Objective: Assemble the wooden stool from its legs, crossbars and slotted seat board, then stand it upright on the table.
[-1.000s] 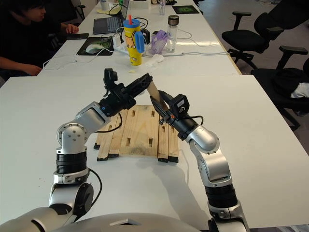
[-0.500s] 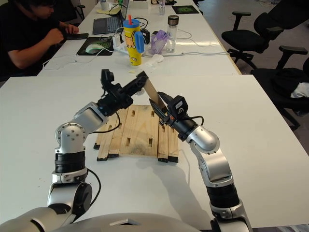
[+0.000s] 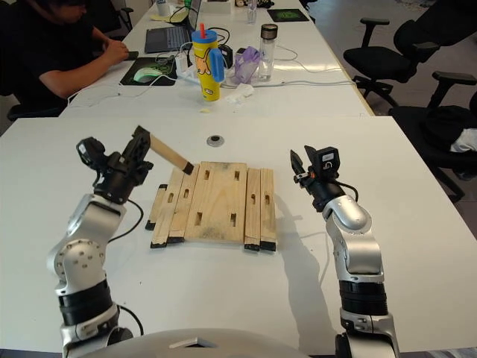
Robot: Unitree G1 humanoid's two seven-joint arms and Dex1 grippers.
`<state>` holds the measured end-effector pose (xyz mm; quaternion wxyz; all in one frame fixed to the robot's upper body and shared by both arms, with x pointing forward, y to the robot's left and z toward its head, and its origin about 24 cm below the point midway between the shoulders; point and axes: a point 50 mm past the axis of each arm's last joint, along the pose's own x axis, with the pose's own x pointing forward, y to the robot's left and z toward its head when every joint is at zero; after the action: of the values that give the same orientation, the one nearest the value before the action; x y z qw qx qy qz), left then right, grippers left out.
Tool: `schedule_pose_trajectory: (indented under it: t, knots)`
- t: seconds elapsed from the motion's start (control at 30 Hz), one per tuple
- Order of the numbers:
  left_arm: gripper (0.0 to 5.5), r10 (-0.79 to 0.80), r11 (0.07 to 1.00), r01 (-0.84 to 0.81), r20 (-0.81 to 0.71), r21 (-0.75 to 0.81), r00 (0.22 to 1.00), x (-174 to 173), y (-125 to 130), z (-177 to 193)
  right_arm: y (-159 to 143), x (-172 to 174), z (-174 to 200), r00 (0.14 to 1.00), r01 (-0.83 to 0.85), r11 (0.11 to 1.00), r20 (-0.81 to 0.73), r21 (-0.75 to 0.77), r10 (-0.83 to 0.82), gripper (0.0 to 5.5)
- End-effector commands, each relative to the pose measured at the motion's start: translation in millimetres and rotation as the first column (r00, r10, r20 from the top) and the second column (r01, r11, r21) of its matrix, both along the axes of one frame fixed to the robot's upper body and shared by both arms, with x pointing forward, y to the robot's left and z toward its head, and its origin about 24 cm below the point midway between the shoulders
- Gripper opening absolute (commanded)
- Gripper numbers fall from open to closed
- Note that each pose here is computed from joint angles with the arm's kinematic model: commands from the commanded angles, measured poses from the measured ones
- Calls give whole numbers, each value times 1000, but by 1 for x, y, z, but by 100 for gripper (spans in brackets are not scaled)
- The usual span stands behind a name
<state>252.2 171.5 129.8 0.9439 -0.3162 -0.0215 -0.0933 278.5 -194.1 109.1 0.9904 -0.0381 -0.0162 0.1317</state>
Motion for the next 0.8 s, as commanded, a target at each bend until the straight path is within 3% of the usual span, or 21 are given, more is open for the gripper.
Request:
schedule_pose_trajectory:
  t: [0.03, 0.3, 0.8]
  knots:
    - [43, 47, 999, -47, -48, 18, 998, -1, -8, -15, 2, 7, 6, 1000, 15, 999, 2, 36, -15, 179]
    - [43, 166, 985, -161, -90, 59, 982, -2, 0, -34, 8, 12, 8, 1000, -23, 999, -11, 32, 23, 179]
    - [43, 177, 980, -165, -110, 108, 978, 6, -5, -46, 12, 14, 9, 999, -44, 999, -13, 32, 44, 179]
